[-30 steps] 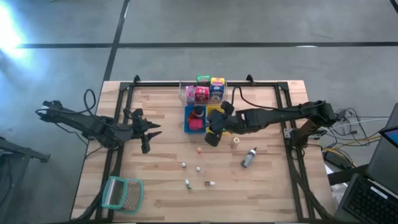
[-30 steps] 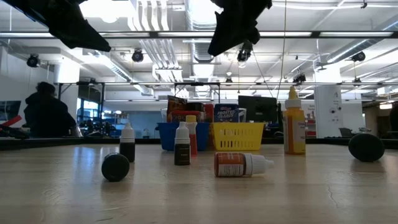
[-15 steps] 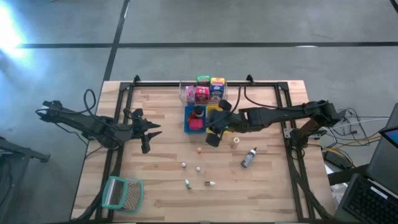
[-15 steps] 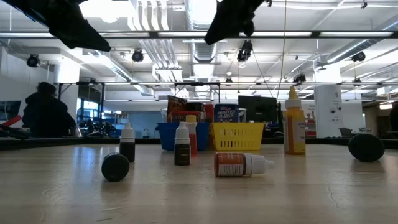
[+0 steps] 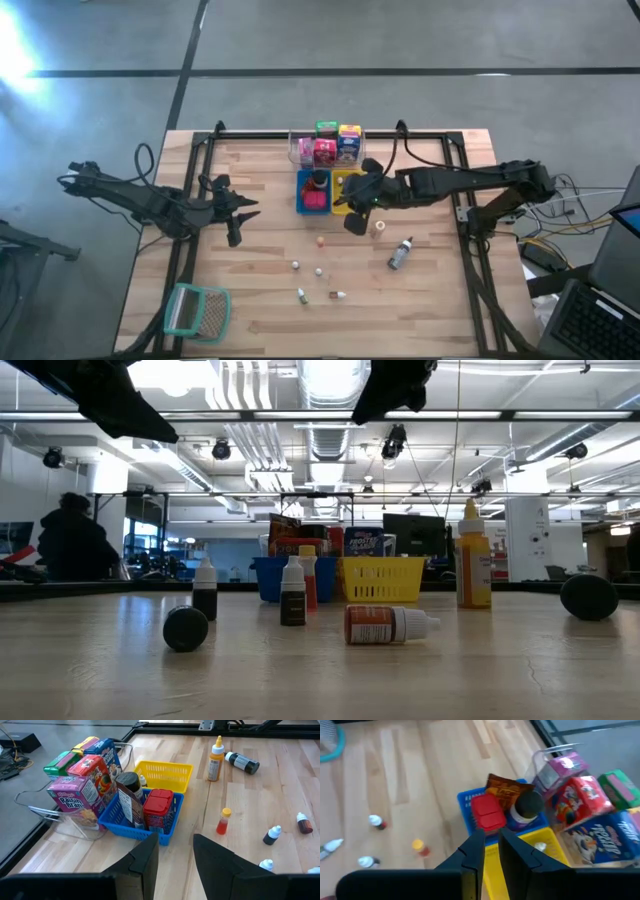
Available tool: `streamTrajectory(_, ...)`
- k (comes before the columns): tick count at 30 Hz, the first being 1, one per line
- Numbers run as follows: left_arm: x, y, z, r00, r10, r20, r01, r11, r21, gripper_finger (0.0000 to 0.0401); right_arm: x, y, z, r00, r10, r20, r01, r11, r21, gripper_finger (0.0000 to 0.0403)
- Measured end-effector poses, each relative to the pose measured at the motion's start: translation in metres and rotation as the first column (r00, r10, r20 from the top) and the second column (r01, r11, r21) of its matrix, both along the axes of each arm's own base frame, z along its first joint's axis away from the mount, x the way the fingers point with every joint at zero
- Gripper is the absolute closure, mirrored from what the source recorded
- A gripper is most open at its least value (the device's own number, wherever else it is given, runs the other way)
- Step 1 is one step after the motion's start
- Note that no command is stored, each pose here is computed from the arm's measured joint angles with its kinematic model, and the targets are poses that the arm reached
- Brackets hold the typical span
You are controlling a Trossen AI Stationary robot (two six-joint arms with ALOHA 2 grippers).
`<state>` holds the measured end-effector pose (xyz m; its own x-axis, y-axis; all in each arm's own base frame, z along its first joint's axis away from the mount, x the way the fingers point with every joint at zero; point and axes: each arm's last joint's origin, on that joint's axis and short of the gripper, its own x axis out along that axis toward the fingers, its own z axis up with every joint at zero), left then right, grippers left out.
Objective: Pick & Place Kitchen Items
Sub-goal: Put the small orange food coloring bottle into the yellow bin
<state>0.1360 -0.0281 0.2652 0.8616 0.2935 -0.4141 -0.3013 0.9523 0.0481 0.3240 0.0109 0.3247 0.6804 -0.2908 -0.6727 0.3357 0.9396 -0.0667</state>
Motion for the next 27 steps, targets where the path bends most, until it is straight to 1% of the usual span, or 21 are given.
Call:
streamTrajectory(3,0.0,0.0,0.0,1.0,0.0,0.0,0.0,1.0,0.0,0.0272,0.0,0.007,0.001,0.999,0.049,0.011,-0.05,0.998,0.038,0.0341)
streamTrajectory(6,0.0,0.0,0.0,1.0,0.0,0.0,0.0,1.0,0.0,0.0272,0.0,0.022,0.0,0.997,0.081,0.018,-0.082,0.995,0.054,0.0337)
streamTrajectory(12,0.0,0.0,0.0,1.0,0.0,0.001,0.0,1.0,0.0,0.0272,-0.007,0.046,0.008,0.996,0.028,0.08,-0.038,0.992,0.124,0.0354)
streamTrajectory(14,0.0,0.0,0.0,1.0,0.0,0.0,0.0,1.0,0.0,0.0272,-0.012,0.05,0.006,0.999,0.005,0.048,-0.012,0.988,0.154,0.0362)
streamTrajectory(18,0.0,0.0,0.0,1.0,0.0,0.0,0.0,1.0,0.0,0.0272,-0.028,0.052,-0.001,0.994,-0.04,-0.097,0.059,0.978,0.202,0.0374)
streamTrajectory(20,0.0,0.0,0.0,1.0,0.0,0.0,0.0,1.0,0.0,0.0272,-0.035,0.054,-0.004,0.987,-0.049,-0.153,0.079,0.978,0.195,0.0375)
streamTrajectory(22,0.0,0.0,0.0,1.0,0.0,0.0,0.0,1.0,0.0,0.0272,-0.039,0.058,-0.005,0.982,-0.04,-0.185,0.074,0.981,0.181,0.0373)
streamTrajectory(27,0.0,0.0,0.0,1.0,0.0,0.0,0.0,1.0,0.0,0.0272,-0.04,0.065,-0.006,0.984,-0.048,-0.17,0.067,0.992,0.108,0.0362)
